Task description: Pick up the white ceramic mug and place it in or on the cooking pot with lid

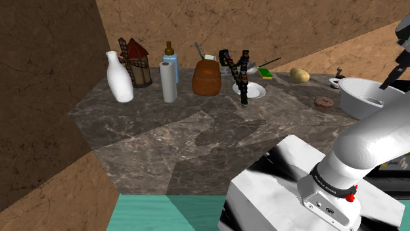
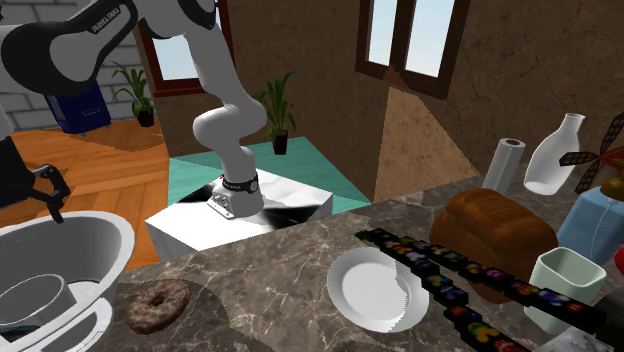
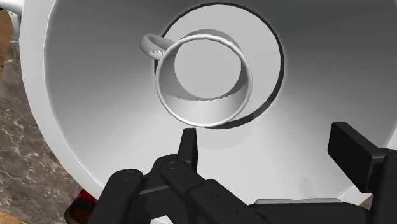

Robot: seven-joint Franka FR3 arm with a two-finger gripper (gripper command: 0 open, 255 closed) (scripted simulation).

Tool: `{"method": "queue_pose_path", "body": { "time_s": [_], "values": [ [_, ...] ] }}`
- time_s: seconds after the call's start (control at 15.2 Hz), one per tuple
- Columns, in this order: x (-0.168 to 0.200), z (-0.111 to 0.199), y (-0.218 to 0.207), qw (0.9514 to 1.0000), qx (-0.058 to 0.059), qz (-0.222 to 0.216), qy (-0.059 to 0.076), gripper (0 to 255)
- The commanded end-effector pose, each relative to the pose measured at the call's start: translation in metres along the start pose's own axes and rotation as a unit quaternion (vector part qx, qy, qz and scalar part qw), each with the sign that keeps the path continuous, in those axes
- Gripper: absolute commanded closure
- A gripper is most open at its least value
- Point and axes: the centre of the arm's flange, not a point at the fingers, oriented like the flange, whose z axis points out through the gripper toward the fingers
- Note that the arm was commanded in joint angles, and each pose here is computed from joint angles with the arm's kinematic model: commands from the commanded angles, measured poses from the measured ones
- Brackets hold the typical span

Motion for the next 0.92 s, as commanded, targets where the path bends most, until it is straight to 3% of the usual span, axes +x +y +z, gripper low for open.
{"method": "queue_pose_path", "body": {
  "time_s": [0.0, 0.07, 0.33, 0.86],
  "values": [
    [0.0, 0.0, 0.0, 1.0, 0.0, 0.0, 0.0, 0],
    [0.0, 0.0, 0.0, 1.0, 0.0, 0.0, 0.0, 0],
    [0.0, -0.05, 0.0, 1.0, 0.0, 0.0, 0.0, 0],
    [0.0, -0.05, 0.0, 1.0, 0.0, 0.0, 0.0, 0]
  ]
}}
